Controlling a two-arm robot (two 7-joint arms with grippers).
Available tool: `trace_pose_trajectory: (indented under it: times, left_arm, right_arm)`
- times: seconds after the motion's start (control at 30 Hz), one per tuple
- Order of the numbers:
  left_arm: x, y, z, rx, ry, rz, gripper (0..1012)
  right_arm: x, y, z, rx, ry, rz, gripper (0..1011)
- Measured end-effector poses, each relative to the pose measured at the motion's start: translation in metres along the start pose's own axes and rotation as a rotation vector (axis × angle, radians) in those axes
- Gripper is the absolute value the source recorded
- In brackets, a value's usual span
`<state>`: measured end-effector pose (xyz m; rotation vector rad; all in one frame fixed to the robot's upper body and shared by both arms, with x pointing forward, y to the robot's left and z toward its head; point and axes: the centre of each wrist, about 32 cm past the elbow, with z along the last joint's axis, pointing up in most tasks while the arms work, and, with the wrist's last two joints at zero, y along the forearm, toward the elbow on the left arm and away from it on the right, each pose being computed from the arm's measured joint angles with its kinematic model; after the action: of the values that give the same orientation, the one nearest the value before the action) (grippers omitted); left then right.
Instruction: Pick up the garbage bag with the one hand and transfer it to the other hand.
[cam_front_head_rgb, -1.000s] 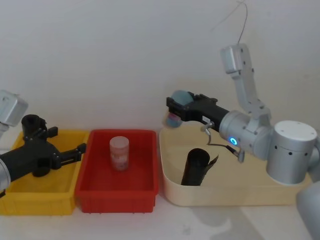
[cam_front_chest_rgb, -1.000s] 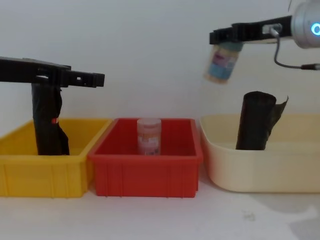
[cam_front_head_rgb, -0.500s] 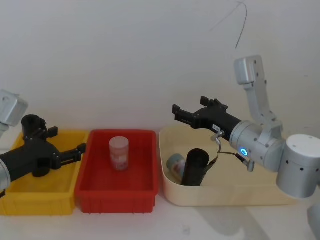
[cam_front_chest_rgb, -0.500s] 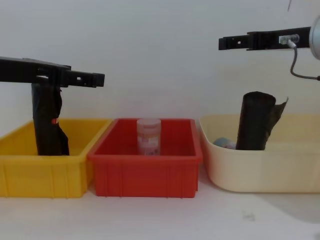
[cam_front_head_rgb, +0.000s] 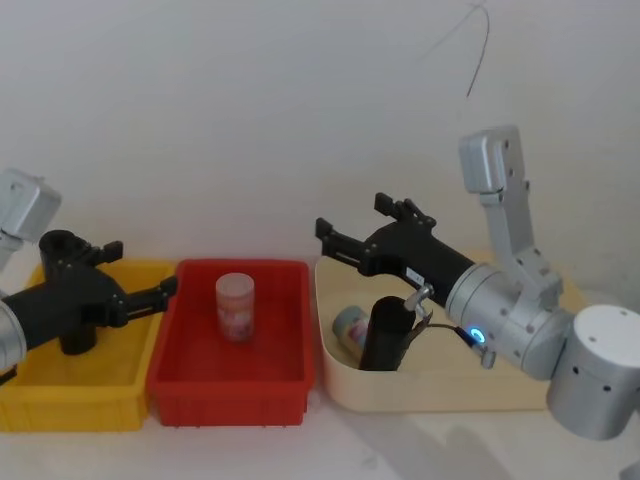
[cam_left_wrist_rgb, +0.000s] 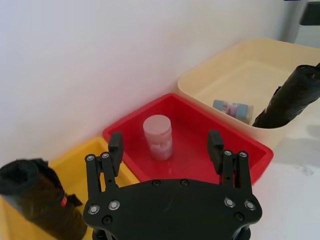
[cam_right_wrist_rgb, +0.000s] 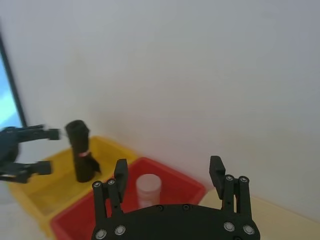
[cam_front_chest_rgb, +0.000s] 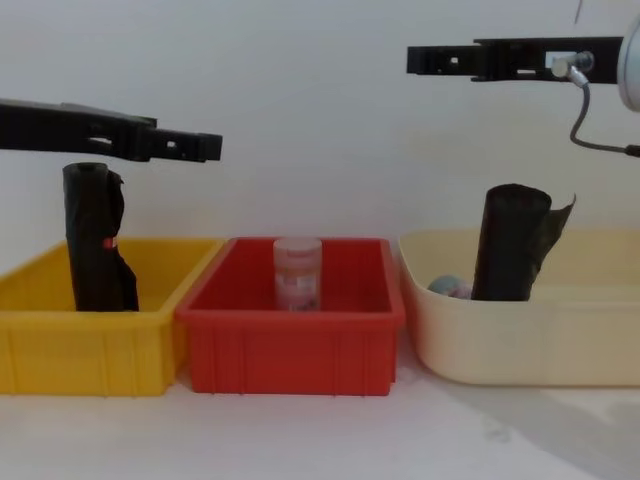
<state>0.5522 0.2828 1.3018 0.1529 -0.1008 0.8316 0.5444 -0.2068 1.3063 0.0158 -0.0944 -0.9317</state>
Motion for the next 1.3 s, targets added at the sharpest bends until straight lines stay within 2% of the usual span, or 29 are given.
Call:
trace_pose_trajectory:
  times: [0.2,0.47,0.87,1.3]
  left_arm:
    - [0.0029,-0.0098,0.0045,-0.014,-0.017,-0.033,1001]
    - [0.0047,-0.0208,0.01,-0.028,-0.031,-0.072,1001]
    - [0.0057,-0.0274,0.0138,-0.035,-0.04,-0.096,1001]
    - [0.0061,-0.0302,0.0154,-0.038,-0.044,-0.106,1001]
  right_arm:
    - [-0.015,-0.009,0.002,0.018,-0.005,0.032,1000]
    - [-0.027,-0.015,0.0,0.012,0.003,0.029,1000]
    - [-0.039,-0.018,-0.005,-0.009,0.026,0.016,1000]
    - [-0.045,-0.02,-0.008,-0.018,0.038,0.012,1000]
